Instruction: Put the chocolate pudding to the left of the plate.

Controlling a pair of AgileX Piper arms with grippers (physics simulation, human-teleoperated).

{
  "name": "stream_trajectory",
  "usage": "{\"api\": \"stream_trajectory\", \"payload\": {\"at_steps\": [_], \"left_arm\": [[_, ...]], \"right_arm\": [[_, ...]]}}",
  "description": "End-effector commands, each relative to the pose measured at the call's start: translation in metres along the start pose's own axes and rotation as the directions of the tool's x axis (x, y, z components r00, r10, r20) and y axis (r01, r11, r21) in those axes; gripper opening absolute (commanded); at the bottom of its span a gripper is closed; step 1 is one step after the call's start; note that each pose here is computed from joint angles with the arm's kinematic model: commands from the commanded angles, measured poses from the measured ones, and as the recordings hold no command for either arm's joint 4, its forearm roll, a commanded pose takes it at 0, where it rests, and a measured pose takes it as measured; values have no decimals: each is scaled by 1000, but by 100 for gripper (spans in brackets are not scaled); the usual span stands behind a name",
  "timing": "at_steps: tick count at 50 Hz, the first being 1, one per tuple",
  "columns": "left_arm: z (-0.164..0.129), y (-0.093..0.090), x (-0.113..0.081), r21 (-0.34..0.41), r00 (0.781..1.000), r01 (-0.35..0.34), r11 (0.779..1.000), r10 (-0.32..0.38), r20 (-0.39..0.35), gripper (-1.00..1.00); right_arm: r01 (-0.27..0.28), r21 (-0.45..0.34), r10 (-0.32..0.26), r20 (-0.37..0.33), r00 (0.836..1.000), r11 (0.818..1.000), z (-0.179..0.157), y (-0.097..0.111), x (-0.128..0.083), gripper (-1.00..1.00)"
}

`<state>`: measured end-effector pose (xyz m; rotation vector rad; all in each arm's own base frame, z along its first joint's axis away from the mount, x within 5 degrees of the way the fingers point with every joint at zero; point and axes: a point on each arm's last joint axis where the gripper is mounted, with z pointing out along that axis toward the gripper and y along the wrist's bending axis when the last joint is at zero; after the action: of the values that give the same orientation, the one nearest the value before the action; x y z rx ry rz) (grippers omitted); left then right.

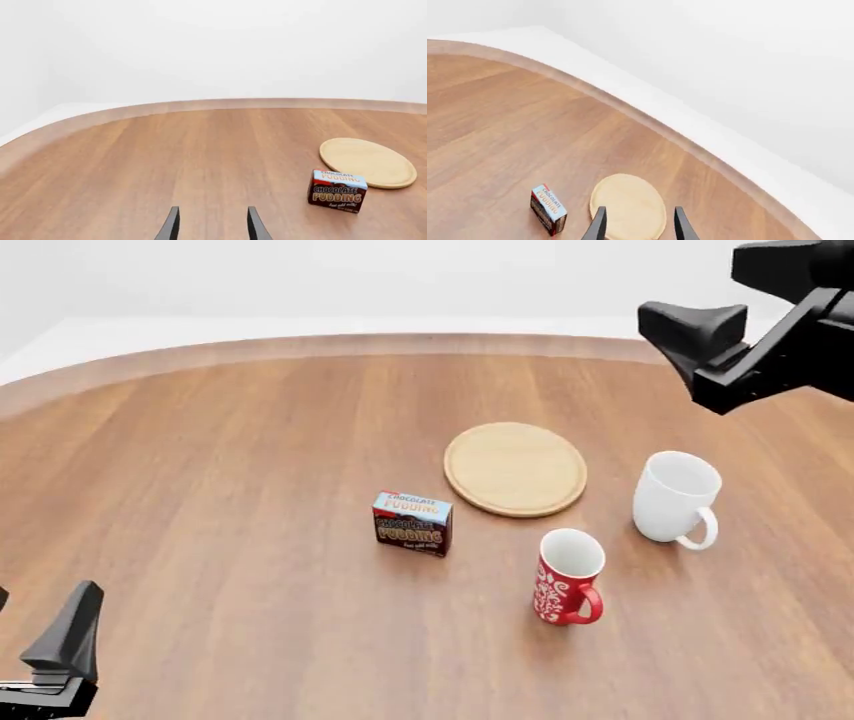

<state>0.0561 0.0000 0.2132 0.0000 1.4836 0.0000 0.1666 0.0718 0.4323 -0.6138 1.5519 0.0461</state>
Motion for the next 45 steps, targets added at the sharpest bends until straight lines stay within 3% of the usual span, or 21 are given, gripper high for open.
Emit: {"api": "stream_trajectory", "payload": {"at_steps": [1,16,21,42,45], "left_arm": [[0,0,0,0,1000,0,1000,0,0,100],[0,0,0,0,1000,0,1000,0,0,100],[0,0,0,0,1000,0,1000,0,0,100],[0,0,0,0,1000,0,1000,0,0,100],[0,0,0,0,1000,0,1000,0,0,100]], "right_arm": [[30,-105,-37,-60,998,994,45,15,-11,100],[62,-177,-95,-186,978,982,96,28,4,100],[89,-203,-138,-244,960,975,117,30,13,100],[89,-315,-191,-312,931,945,159,66,32,100],[147,-332,-255,-312,915,932,165,65,44,100]]}}
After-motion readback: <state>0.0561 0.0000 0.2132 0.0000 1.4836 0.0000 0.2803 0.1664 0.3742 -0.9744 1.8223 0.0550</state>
